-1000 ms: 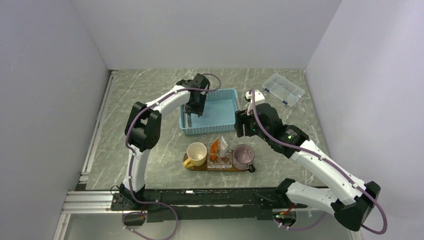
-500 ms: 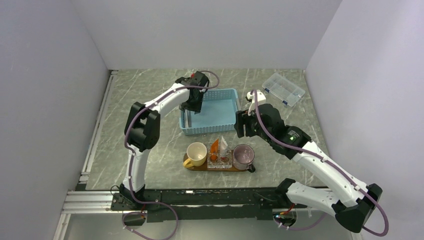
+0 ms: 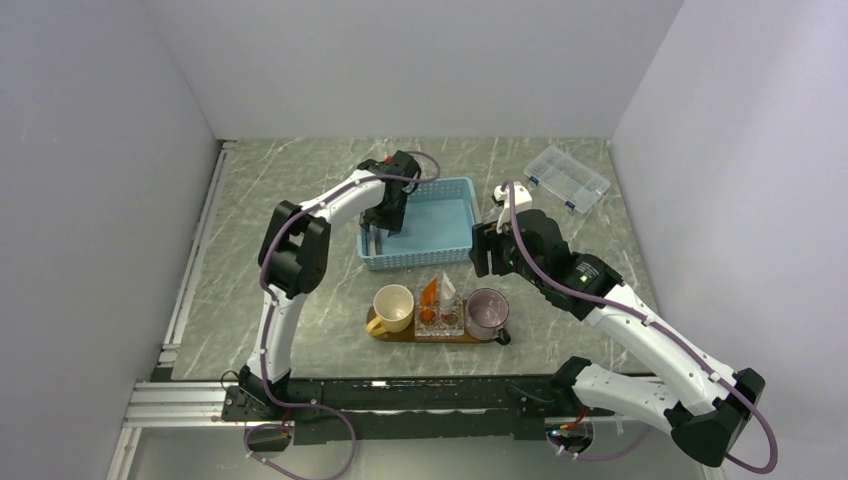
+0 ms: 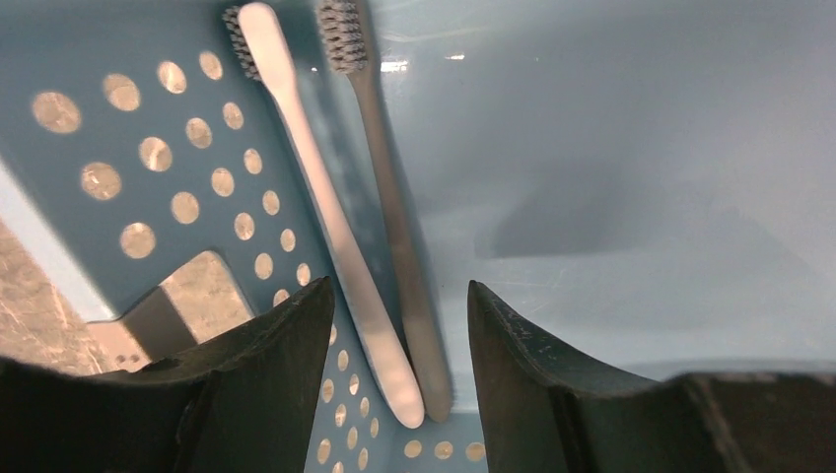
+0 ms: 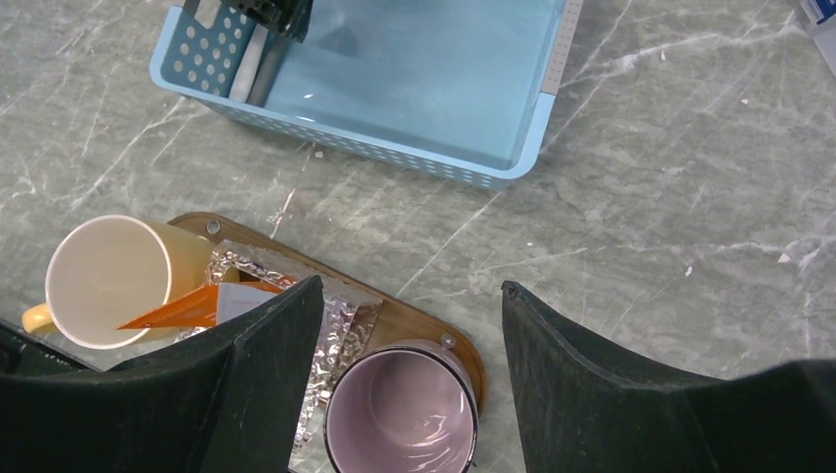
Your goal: Prepare toiletry sets of a toothbrush and toothpaste on the tray
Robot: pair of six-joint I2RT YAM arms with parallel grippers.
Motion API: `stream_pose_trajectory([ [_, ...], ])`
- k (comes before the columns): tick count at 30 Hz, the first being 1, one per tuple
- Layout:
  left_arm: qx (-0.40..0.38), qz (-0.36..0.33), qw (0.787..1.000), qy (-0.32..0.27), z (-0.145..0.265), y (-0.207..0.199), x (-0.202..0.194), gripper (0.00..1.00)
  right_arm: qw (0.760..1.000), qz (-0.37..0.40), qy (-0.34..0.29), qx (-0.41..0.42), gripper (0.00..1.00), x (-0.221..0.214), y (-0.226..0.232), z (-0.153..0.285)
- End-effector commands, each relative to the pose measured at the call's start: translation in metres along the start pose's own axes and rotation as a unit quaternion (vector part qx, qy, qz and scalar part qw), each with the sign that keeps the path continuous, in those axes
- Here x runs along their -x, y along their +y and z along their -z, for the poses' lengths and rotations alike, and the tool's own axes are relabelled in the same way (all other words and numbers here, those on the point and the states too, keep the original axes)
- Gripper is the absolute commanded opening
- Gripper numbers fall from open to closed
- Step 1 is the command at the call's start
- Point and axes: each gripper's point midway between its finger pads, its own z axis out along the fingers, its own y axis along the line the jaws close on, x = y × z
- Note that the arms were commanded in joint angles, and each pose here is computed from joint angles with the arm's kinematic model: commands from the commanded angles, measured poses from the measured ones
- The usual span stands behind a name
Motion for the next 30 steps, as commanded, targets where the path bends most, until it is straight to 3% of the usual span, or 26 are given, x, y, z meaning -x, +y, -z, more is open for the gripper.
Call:
stream_pose_trajectory([
  [1,0.009,0.004,1.0,0.016,-0.008,0.002,-0.005,0.58,1.0,-0.003,-0.026,0.005,0.69,0.012,0.001,0.002],
  [7,-0.007,-0.001,0.999,0.037,-0.016,-0.005,-0.014,0.57,1.0,-0.003,-0.027,0.004,0.69,0.012,0.001,0.002],
  [13,-0.029,-0.002,0.999,0.035,-0.013,-0.011,-0.015,0.49,1.0,-0.003,-0.025,0.006,0.69,0.011,0.002,0.001],
  [22,-0.072,-0.002,0.997,0.012,0.004,-0.022,-0.005,0.29,1.0,-0.005,-0.023,0.008,0.69,0.01,0.003,0.0],
  [30,-0.11,0.001,0.994,-0.014,0.022,-0.029,0.001,0.27,1.0,-0.006,-0.022,0.008,0.69,0.011,0.003,0.0],
])
